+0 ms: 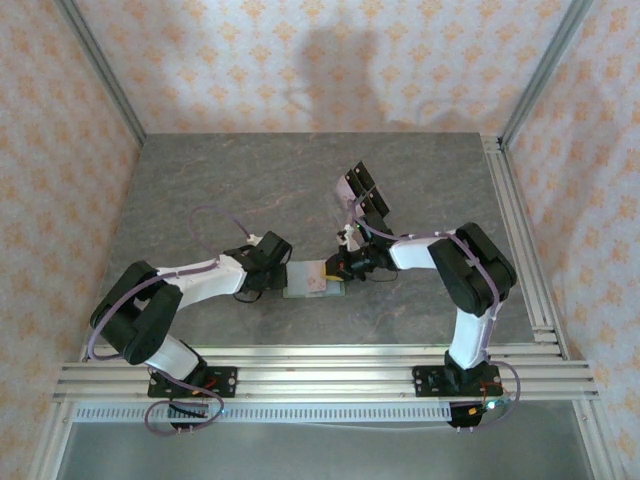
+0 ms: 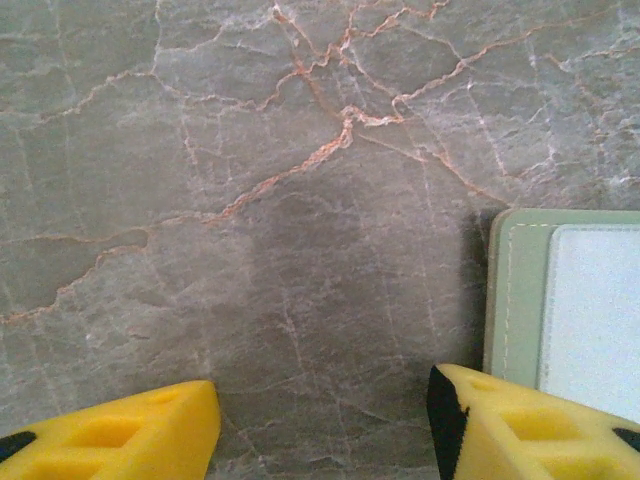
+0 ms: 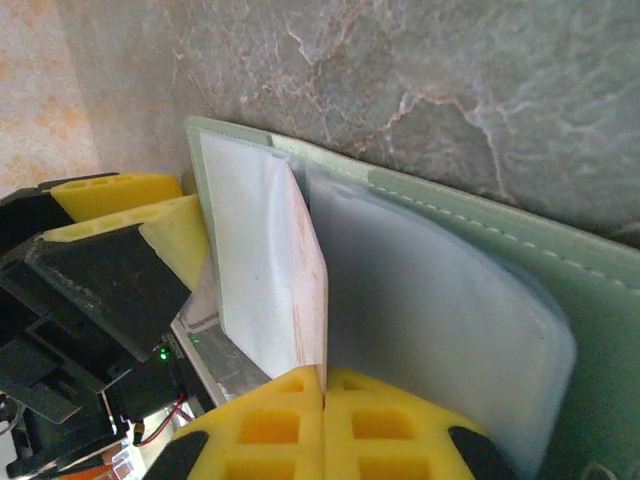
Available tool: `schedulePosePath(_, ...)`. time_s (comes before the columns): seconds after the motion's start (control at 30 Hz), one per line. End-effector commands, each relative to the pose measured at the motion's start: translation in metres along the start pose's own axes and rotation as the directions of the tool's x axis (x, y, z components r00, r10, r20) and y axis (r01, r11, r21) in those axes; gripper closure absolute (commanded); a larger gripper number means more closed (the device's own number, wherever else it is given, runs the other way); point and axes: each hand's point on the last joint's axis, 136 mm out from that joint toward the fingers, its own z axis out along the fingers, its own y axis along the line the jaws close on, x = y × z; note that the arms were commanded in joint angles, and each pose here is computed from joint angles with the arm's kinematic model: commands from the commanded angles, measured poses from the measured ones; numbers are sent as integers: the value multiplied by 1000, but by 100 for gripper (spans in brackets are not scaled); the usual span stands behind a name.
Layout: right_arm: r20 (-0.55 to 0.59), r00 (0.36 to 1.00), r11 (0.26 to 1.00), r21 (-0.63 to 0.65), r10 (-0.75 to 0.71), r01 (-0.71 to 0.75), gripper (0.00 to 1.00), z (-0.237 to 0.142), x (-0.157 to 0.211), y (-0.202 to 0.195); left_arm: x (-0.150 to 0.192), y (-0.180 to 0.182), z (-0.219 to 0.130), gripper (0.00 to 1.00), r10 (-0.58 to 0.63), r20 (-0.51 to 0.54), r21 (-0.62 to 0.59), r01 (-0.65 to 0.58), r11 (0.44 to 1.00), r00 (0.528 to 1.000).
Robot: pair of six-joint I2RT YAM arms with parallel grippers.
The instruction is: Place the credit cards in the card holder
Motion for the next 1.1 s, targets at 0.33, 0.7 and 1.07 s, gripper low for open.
schedulePosePath(0.33,-10,1000,999,-33,11,-11,100,10,6,-8,10,12,4,40,43,-16,-89,-45,995,999)
schedulePosePath(0.7,-48,999,1000,12,22,-22,100,7,16,-17,-14,6,-22,39,14,89,-46,-10,999,996)
schedulePosePath(1.07,-71,997,999,41,27,-24,100,7,20,-21,-16,-17,-17,38,27,99,31,-31,999,995)
